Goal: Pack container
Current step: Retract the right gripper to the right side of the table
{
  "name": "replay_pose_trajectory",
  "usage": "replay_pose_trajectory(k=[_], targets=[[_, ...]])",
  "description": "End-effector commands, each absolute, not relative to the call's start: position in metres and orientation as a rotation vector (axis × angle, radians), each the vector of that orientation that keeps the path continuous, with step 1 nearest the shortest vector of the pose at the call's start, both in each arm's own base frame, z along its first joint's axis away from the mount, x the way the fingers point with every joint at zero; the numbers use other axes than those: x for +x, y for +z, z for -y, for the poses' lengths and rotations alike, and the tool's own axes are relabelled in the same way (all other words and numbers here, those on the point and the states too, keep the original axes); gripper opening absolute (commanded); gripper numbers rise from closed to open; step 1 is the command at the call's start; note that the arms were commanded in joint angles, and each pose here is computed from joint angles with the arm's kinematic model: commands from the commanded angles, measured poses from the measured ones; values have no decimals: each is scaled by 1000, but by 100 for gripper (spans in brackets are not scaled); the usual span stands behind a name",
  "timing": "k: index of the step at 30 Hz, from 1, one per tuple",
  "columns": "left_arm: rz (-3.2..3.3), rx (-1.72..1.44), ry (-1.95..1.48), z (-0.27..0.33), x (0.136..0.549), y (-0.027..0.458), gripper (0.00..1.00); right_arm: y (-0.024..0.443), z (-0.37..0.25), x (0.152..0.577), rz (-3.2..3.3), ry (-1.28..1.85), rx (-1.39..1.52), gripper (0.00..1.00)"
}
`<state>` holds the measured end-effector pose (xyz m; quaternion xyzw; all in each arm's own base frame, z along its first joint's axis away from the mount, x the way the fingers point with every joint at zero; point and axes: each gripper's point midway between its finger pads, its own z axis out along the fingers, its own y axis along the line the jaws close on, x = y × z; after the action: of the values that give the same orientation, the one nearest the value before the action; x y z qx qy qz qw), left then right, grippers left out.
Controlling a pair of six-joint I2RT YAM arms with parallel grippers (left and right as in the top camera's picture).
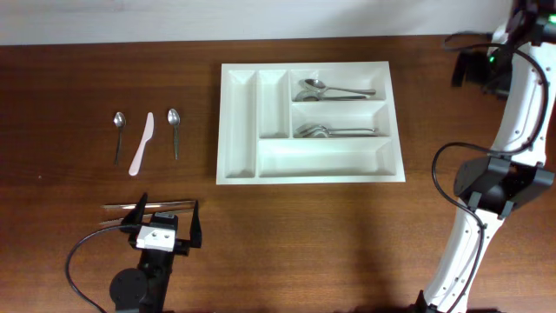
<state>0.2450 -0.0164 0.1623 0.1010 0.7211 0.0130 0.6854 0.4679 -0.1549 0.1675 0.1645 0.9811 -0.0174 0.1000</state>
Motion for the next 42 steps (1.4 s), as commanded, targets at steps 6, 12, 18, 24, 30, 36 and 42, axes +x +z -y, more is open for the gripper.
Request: replay_pose_trajectory(k=[6, 12, 18, 24, 30, 36, 42], targets=[[-1615, 226, 50, 14, 245, 161, 99, 117, 168, 413, -3196, -222, 440, 99], [-1615, 226, 50, 14, 245, 161, 99, 106, 170, 409, -3219, -213, 455, 99], [-1615, 226, 50, 14, 245, 161, 99, 106, 170, 408, -3224, -212, 455, 99], [-1615, 226, 50, 14, 245, 161, 99, 106, 170, 409, -3223, -212, 455, 99], [-1619, 205, 72, 9, 246, 161, 99, 105, 172, 420, -3176, -212, 453, 99], [-1627, 109, 175, -13, 246, 162, 99, 105, 174, 426, -3150, -217, 452, 99], [-1526, 99, 137, -8, 246, 187, 99, 105, 174, 426, -3150, -218, 452, 99]])
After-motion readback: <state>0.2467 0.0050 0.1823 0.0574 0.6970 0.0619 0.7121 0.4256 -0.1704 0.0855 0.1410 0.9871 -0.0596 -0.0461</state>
